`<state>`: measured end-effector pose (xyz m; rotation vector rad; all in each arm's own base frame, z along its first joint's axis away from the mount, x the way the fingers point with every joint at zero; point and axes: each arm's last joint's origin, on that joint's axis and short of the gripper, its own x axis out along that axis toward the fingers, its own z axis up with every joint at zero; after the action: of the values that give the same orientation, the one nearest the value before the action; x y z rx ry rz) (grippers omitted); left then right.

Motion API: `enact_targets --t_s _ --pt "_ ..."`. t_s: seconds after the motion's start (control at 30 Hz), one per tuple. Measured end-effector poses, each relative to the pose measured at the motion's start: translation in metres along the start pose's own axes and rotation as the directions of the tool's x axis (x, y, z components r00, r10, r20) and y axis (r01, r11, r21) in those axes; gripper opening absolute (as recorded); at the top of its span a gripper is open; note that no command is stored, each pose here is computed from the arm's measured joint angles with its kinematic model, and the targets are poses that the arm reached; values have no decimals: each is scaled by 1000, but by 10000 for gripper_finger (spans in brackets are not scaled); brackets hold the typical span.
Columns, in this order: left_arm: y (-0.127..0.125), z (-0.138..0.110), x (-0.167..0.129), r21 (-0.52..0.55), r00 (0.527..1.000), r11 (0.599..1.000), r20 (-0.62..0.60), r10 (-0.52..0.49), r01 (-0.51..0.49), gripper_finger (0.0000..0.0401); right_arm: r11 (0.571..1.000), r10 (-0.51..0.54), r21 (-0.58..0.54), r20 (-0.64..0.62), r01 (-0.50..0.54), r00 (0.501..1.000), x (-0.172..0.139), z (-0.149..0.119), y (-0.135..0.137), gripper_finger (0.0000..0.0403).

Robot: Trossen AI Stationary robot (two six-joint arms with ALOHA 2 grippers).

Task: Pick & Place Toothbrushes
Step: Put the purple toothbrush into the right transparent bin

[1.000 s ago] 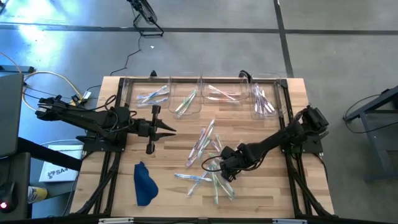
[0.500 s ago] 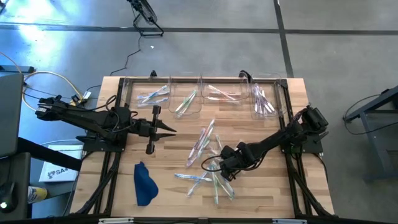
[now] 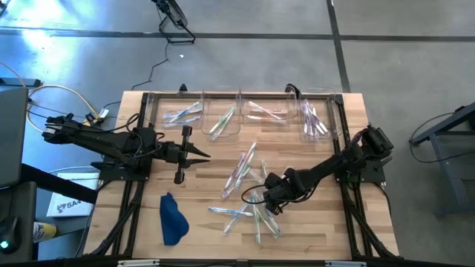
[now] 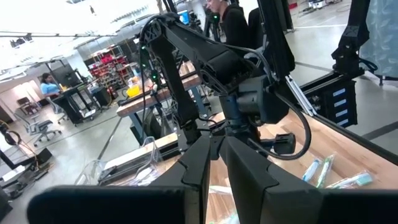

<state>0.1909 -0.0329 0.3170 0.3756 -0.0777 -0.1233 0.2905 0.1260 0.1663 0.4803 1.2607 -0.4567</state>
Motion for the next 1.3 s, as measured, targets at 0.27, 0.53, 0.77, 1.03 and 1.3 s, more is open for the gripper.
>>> enact_targets --t_s 0.27,0.53,0.77,1.03,1.3 --pt "0 0 0 0 1000 1000 0 0 0 49 998 56 -32 40 -55 998 -26 6 -7 2" --pt "0 0 0 1 1000 1000 -1 -1 1 49 999 47 -5 101 -47 994 -55 14 -27 2" --pt "-1 -2 0 2 1000 1000 -18 -8 8 49 998 3 57 190 -14 982 -89 24 -60 2" --pt "-1 -2 0 6 1000 1000 -19 -8 8 49 972 -145 214 229 95 963 -126 34 -123 3" --pt "-1 -2 0 6 1000 1000 -21 -9 9 49 896 -286 396 172 200 943 -145 42 -187 3"
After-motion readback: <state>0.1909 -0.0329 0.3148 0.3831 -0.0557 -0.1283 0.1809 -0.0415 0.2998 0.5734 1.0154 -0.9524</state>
